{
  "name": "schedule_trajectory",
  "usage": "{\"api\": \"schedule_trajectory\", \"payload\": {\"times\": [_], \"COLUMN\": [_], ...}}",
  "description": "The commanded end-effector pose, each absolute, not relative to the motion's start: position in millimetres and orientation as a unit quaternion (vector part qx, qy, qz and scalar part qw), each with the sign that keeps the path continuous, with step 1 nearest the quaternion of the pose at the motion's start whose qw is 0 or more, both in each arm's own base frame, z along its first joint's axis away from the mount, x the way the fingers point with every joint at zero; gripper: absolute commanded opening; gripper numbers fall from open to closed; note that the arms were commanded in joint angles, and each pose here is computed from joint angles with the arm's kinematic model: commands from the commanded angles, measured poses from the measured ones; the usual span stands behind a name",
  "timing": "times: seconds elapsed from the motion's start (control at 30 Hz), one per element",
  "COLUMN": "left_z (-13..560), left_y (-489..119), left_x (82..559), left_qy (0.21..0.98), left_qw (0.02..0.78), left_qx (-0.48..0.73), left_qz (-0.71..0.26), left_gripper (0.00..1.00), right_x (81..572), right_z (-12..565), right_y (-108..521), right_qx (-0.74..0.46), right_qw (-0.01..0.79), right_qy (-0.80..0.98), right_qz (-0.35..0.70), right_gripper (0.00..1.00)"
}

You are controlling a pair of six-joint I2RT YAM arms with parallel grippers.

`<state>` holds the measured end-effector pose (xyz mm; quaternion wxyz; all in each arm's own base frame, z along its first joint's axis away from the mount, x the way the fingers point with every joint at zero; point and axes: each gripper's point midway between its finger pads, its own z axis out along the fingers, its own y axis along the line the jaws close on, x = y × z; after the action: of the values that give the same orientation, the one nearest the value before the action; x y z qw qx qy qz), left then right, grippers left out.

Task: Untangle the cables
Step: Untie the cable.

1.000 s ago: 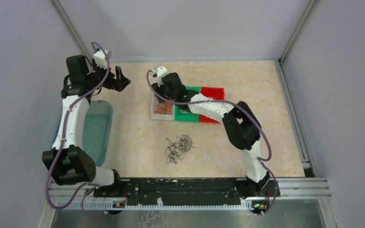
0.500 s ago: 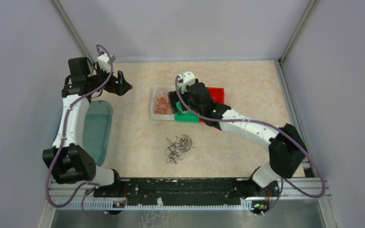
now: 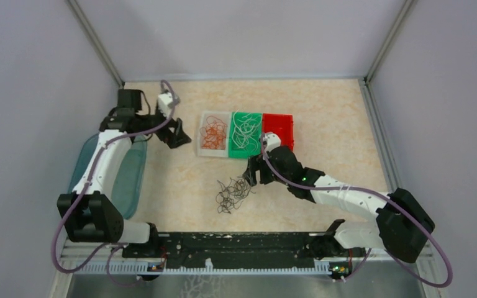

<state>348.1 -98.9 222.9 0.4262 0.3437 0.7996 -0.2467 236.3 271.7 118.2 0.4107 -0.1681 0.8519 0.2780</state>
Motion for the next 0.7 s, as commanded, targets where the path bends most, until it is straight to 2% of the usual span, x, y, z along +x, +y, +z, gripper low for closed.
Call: {"api": "schedule_trajectory", "payload": {"times": [0.0, 0.23, 0.47, 0.67], "left_z": [182, 134, 113, 73], "left_y": [-164, -224, -264, -270], "left_x": [277, 221, 216, 209], "left_qy": [0.773, 0.773, 0.796, 0.829], "left_qw": [0.342, 0.246, 0.209, 0.153], "left_qx": [0.461, 0.499, 0.483, 0.471], "left_qz": [-0.272, -0.305, -0.298, -0.26], "left_gripper": [0.99, 1.0, 0.98, 0.89], "right_x": [228, 234, 243, 250], "right_z": [130, 124, 144, 155], "right_y": [277, 243, 217, 201], "right_qx": [-0.119, -0.081, -0.042, -0.017], "right_qw": [0.417, 0.441, 0.482, 0.506], "right_qy": [0.839, 0.854, 0.843, 0.838], "right_qz": [0.328, 0.266, 0.233, 0.204], "right_gripper": [0.73, 0.68, 0.68, 0.68]}}
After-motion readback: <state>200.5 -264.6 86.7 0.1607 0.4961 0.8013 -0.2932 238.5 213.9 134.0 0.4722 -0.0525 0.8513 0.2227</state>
